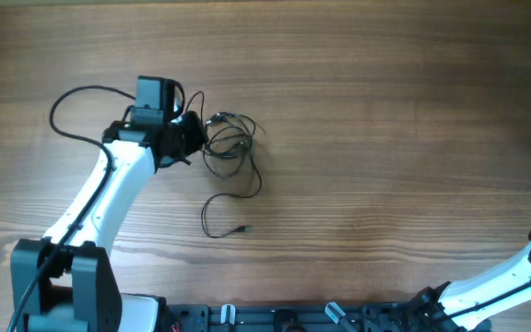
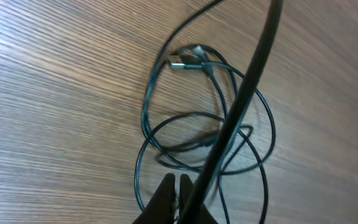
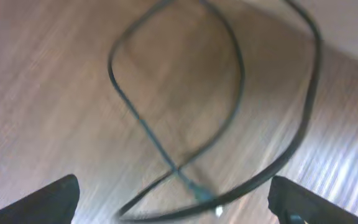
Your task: Untangle cables
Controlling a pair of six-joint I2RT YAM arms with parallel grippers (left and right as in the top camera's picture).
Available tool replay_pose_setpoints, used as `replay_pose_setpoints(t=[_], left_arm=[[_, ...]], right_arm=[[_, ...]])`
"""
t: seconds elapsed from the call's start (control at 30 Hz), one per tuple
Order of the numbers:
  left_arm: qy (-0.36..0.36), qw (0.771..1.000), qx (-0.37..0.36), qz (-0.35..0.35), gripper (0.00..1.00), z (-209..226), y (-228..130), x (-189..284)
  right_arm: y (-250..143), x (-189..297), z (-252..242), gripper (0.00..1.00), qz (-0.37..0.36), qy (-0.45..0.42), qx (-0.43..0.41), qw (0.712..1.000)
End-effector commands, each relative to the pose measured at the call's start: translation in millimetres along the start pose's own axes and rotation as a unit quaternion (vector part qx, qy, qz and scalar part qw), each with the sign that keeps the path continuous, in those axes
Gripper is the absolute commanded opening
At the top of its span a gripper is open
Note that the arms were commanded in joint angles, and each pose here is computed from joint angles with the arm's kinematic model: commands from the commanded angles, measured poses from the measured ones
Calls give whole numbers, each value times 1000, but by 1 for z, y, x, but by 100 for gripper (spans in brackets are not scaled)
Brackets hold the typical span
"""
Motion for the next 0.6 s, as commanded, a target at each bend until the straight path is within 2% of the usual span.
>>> replay_pose_setpoints(t=[0.0, 0.07, 0.1, 0.13, 0.17, 0.23, 0.27, 0.3, 0.37, 0.4, 0.43, 0.5, 0.53, 0.57], left_arm=[[-3, 1000, 0, 4, 5, -3, -3, -1], [-3, 1000, 0, 3, 5, -3, -3, -1], [-4, 1000, 1, 3, 5, -3, -3, -1], [-4, 1000, 0, 3, 5, -3, -3, -1], [-4, 1000, 1, 3, 4, -3, -3, -1], [-7, 1000, 0, 5, 4, -4, -3, -1], [-15, 1000, -1, 4, 4, -7, -3, 0], [-38, 999, -8, -8, 4, -16, 2, 5], [-86, 995, -38, -23, 4, -33, 7, 18], [-121, 990, -61, -31, 4, -46, 9, 28], [-142, 986, -70, -47, 4, -54, 13, 39], [-157, 984, -58, -66, 4, -60, 17, 52], [-160, 984, -38, -65, 4, -60, 18, 54], [-163, 985, -13, -62, 4, -61, 18, 55]], right_arm=[[18, 62, -13, 100, -52, -26, -131, 990], [12, 94, -20, 100, -51, -31, -211, 976], [-1, 113, -20, 100, -31, -23, -251, 967], [-14, 124, -9, 100, 2, 6, -254, 967], [-28, 129, 8, 100, 43, 42, -233, 971], [-57, 138, 69, 100, 114, 181, -96, 972], [-73, 146, 98, 100, 133, 247, -21, 960], [-101, 163, 140, 99, 153, 339, 93, 923], [-156, 195, 195, 99, 166, 458, 256, 835], [-176, 204, 210, 99, 165, 483, 309, 803], [-214, 217, 233, 100, 160, 514, 392, 747], [-272, 236, 262, 100, 152, 545, 486, 666], [-287, 243, 271, 100, 146, 560, 504, 642], [-315, 255, 284, 100, 137, 578, 533, 602]])
Point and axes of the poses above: each gripper's point midway between its finger pads, its own x axis back along the fingers, its own z axis along the line the jaws close on, y = z × x, the point moved 3 cm from there along x, back along the fingers, and after that the axes turned 2 degrees about x, right-handed, at the moved point
